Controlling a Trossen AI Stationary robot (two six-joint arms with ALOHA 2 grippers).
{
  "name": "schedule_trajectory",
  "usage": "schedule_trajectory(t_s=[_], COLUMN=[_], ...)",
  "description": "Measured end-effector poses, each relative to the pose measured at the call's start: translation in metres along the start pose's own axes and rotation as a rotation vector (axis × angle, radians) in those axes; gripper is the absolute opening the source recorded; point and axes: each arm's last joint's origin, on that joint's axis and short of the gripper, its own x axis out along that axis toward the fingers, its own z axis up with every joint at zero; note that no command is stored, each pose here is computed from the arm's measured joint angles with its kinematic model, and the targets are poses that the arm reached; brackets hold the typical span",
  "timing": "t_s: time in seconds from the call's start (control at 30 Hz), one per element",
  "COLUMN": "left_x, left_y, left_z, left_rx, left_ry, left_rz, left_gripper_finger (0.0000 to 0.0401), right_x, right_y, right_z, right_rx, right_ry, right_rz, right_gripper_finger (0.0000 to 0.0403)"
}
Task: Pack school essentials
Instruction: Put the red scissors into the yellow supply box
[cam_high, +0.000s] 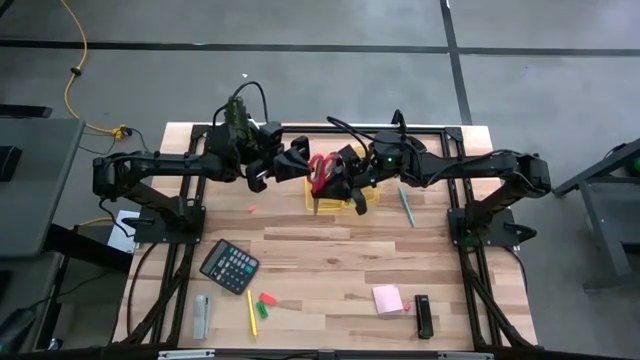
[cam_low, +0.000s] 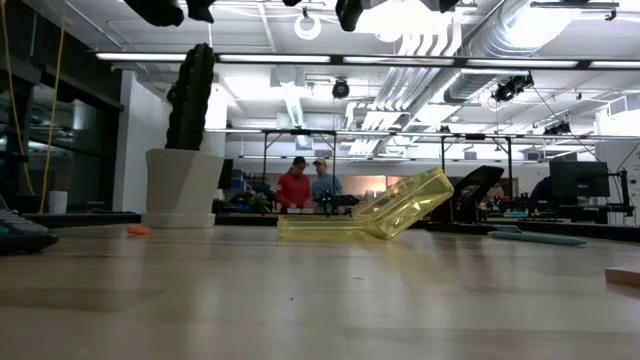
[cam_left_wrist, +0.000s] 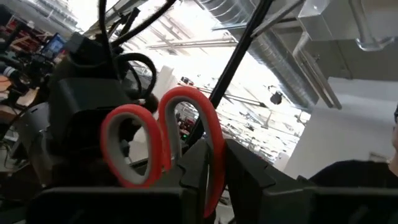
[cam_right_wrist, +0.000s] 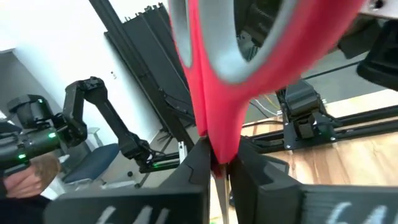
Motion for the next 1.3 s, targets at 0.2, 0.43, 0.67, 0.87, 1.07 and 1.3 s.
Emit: schedule_trajectory(t_s=[0.2, 0.43, 0.67, 0.87, 1.07, 1.3], left_x=[-0.003, -0.027, -0.061, -0.089, -0.103, -0.1], left_y=[0.005, 0.006, -0.016, -0.037, -0.046, -0.05], left_z=[0.002, 0.026, 0.058, 0.068, 0.055, 0.049], left_rx=[-0.068, -0.044, 0.009, 0.143, 0.167, 0.162], left_ry=[-0.002, 0.026, 0.081, 0.049, 0.078, 0.084], left_rz=[0.025, 0.048, 0.066, 0.327, 0.617, 0.652], left_gripper_finger=[0.0073, 0.0123, 0.0136, 0.0123, 0.0115, 0.0115], right_x=[-0.002, -0.02, -0.067, -0.085, -0.079, -0.093], right_y=[-0.001, -0.004, 0.001, -0.01, -0.059, -0.108], right_z=[0.001, 0.008, 0.02, 0.013, -0.012, -0.047], right_rx=[0.005, 0.022, -0.016, 0.025, 0.251, 0.486], right_ry=[0.012, 0.06, 0.118, 0.182, 0.284, 0.478], right_rz=[0.022, -0.01, -0.236, -0.523, -0.733, -0.953], right_gripper_finger=[0.0005, 0.0004, 0.0003, 0.0003, 0.0003, 0.0002])
